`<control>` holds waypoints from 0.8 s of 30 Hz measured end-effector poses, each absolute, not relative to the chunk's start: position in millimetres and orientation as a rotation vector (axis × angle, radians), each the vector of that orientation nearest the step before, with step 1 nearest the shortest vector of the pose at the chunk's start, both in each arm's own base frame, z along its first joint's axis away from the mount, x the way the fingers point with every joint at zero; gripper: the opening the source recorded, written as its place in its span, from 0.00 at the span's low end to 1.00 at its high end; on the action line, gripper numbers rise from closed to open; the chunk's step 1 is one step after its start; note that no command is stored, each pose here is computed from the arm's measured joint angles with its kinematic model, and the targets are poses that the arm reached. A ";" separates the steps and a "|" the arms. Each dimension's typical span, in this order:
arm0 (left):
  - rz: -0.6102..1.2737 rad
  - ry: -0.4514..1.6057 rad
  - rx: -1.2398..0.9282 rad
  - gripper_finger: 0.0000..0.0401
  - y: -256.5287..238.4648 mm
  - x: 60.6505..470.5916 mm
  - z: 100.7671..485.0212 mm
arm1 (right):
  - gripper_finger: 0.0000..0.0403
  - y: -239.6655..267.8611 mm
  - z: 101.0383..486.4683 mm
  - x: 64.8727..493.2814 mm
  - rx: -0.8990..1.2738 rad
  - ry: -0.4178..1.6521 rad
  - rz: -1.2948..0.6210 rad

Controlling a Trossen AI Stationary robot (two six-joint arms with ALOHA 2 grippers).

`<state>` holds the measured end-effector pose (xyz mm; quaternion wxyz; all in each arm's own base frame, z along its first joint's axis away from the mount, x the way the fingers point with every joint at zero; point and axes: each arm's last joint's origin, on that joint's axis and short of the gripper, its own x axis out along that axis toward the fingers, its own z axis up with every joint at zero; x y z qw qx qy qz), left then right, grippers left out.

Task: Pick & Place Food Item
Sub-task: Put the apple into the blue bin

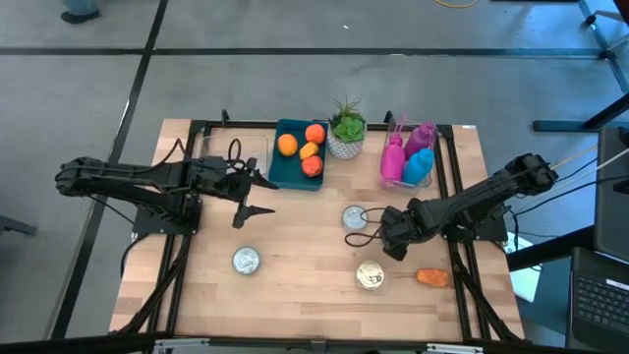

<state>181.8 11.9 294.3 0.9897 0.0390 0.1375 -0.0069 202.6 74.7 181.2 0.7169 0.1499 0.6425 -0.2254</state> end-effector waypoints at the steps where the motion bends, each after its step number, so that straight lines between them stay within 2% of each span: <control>1: -0.014 0.276 0.078 0.73 11.9 181.8 294.3 | 0.45 72.1 181.2 203.8 0.331 1.422 -0.498; 15: -0.014 0.276 0.078 0.73 11.9 181.7 294.2 | 0.63 47.9 167.9 209.1 0.326 1.427 -0.411; 20: -0.006 0.277 0.079 0.73 12.2 181.7 294.2 | 0.62 44.6 167.5 210.2 0.282 1.436 -0.366; 24: -0.005 0.277 0.072 0.73 12.2 181.7 294.2 | 0.55 41.5 167.4 211.7 0.280 1.432 -0.354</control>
